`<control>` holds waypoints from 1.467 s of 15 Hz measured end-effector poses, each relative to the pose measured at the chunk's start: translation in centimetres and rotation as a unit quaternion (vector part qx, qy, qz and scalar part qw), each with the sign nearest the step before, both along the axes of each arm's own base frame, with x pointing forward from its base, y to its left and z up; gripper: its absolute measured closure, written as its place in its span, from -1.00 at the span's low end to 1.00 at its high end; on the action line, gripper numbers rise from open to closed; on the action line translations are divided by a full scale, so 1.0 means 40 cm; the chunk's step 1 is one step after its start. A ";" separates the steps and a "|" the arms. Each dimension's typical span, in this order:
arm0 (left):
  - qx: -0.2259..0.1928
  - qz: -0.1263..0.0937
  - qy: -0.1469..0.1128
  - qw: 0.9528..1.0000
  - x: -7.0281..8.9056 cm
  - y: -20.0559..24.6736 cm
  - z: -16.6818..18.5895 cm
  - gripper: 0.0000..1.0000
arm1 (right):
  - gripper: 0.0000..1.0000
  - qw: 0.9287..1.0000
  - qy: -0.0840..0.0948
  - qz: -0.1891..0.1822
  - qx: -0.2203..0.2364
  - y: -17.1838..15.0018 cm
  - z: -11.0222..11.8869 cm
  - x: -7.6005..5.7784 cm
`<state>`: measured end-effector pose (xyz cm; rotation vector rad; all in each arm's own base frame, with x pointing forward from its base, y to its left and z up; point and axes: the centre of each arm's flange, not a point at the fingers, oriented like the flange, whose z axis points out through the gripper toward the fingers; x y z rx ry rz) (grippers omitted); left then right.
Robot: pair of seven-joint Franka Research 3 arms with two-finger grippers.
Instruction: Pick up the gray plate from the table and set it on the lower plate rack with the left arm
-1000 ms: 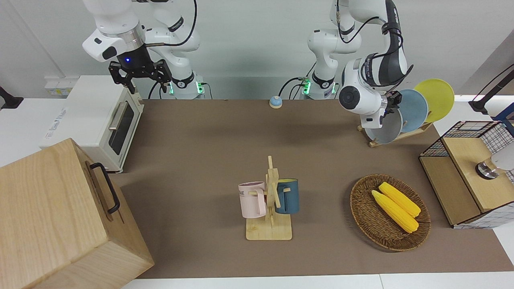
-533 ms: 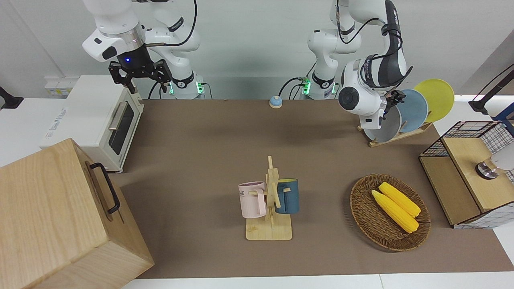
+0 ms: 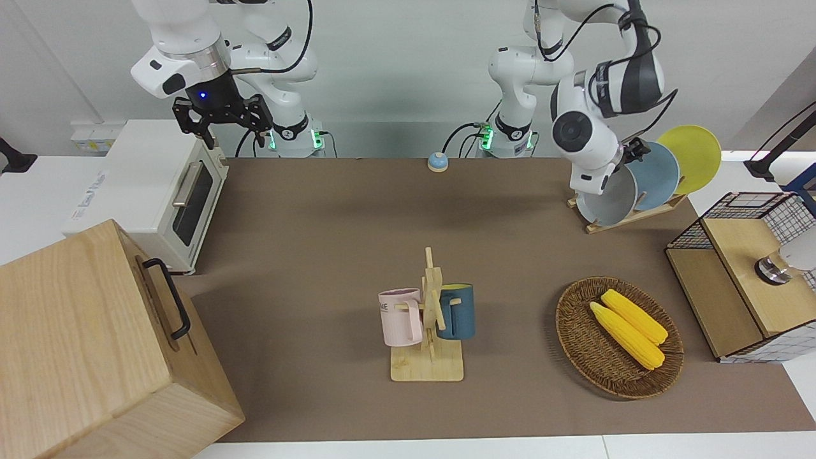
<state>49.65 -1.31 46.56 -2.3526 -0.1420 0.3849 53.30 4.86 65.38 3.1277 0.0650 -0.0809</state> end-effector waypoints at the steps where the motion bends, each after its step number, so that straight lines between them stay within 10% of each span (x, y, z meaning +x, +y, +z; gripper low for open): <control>1: -0.030 -0.003 0.006 1.000 0.003 -0.007 0.043 -1.00 | -0.98 1.000 0.000 0.000 0.000 0.000 0.000 0.000; 5: -0.155 -0.010 0.006 0.988 0.011 -0.030 0.161 -1.00 | -0.98 1.000 0.000 0.000 0.000 0.000 0.000 0.000; 12: -0.299 0.007 -0.018 0.954 0.023 -0.092 0.219 -1.00 | -0.98 1.000 0.000 0.000 0.000 0.000 0.000 0.000; 22: -0.351 -0.033 -0.116 0.928 0.079 -0.073 0.373 -1.00 | -0.98 1.000 0.000 0.000 0.000 0.000 0.000 0.000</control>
